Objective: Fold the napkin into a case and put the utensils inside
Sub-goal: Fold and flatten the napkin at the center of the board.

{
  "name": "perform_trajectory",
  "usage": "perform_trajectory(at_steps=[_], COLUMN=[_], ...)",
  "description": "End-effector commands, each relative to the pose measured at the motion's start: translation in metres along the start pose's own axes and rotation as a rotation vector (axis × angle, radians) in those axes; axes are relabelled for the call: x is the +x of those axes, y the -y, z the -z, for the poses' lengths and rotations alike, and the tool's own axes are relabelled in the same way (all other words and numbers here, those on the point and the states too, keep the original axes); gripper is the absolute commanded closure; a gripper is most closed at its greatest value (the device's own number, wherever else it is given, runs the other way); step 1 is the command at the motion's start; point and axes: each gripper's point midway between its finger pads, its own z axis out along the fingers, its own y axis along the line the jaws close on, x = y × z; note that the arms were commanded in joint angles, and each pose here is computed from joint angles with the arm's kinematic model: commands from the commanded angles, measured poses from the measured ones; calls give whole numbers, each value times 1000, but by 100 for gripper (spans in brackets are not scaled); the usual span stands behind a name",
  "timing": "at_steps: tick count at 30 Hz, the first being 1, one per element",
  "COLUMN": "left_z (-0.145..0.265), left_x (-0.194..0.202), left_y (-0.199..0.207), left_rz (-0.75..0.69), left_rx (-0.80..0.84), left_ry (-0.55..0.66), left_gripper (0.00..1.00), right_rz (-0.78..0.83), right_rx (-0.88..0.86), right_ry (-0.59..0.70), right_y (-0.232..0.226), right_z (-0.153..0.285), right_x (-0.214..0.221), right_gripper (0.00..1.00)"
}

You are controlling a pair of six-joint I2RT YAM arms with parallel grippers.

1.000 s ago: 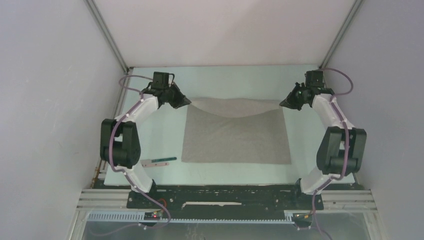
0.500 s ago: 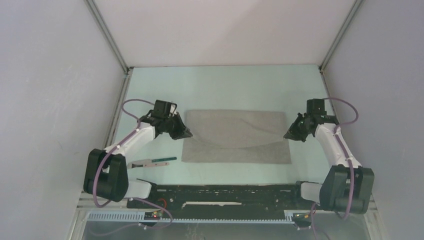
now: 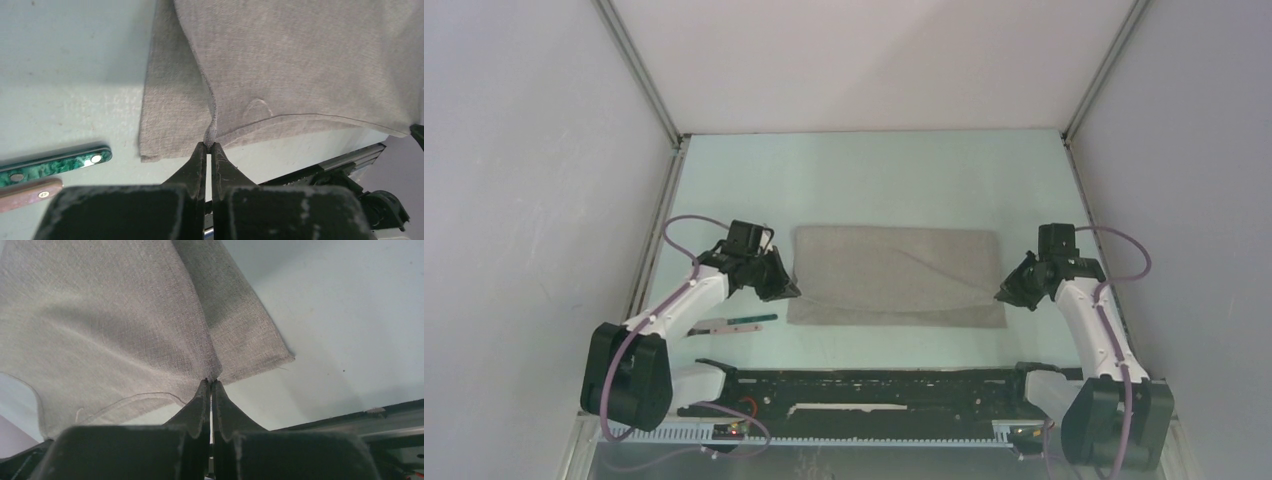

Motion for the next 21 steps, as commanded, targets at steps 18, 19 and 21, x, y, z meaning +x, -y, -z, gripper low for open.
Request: perform_trajectory(at_steps=[18,19,21], left_z=[-6,-6,-7], left_x=[24,24,25], left_y=[-25,-25,-26], left_rz=[29,26,24], left_rx=[-23,-27,-33], left_ry=[22,21,20], left_gripper=[100,100,100], right_rz=[-188,-194,-196], right_rx=[150,152,157], right_ry=[53,51,44], right_y=[35,35,35], right_z=[-10,-11,-15], right_x=[6,6,6], right_gripper=[100,100,100])
